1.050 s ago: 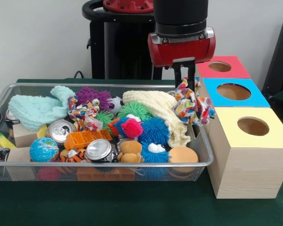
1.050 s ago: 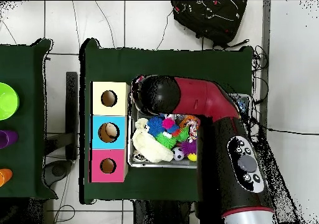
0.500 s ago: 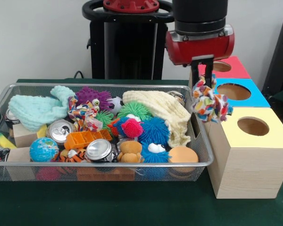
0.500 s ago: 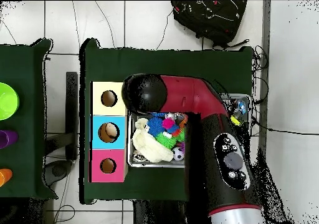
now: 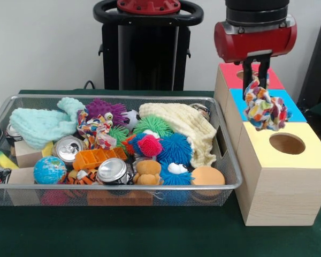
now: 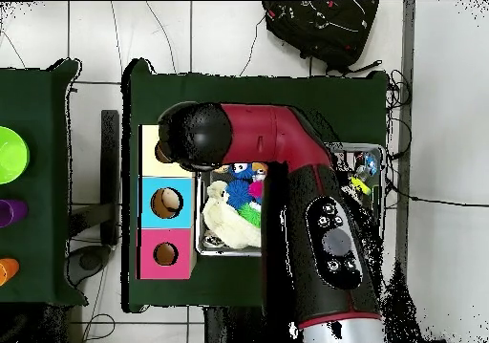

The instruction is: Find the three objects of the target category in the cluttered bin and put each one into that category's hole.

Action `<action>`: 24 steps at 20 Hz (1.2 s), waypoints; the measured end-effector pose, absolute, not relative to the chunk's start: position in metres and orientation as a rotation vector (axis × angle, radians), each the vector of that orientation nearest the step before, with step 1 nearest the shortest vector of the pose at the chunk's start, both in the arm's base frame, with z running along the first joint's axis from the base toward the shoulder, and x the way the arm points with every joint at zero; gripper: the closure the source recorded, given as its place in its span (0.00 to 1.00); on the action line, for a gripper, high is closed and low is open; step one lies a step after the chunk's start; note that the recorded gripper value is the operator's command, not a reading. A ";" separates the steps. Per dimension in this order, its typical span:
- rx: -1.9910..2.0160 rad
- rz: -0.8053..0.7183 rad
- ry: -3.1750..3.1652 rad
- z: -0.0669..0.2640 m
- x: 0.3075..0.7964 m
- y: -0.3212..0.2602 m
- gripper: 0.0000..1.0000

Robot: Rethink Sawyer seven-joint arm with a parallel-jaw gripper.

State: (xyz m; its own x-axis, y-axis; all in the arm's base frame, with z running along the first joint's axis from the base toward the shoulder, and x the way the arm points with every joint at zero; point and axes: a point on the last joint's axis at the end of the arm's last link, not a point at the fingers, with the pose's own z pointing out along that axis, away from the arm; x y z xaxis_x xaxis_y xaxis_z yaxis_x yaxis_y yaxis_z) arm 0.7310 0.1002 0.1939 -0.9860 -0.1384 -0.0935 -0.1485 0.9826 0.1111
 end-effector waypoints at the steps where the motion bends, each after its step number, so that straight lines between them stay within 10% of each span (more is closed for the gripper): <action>1: -0.223 0.180 3.041 0.195 0.732 0.101 1.00; 24: -0.236 0.161 3.009 0.206 0.742 0.109 1.00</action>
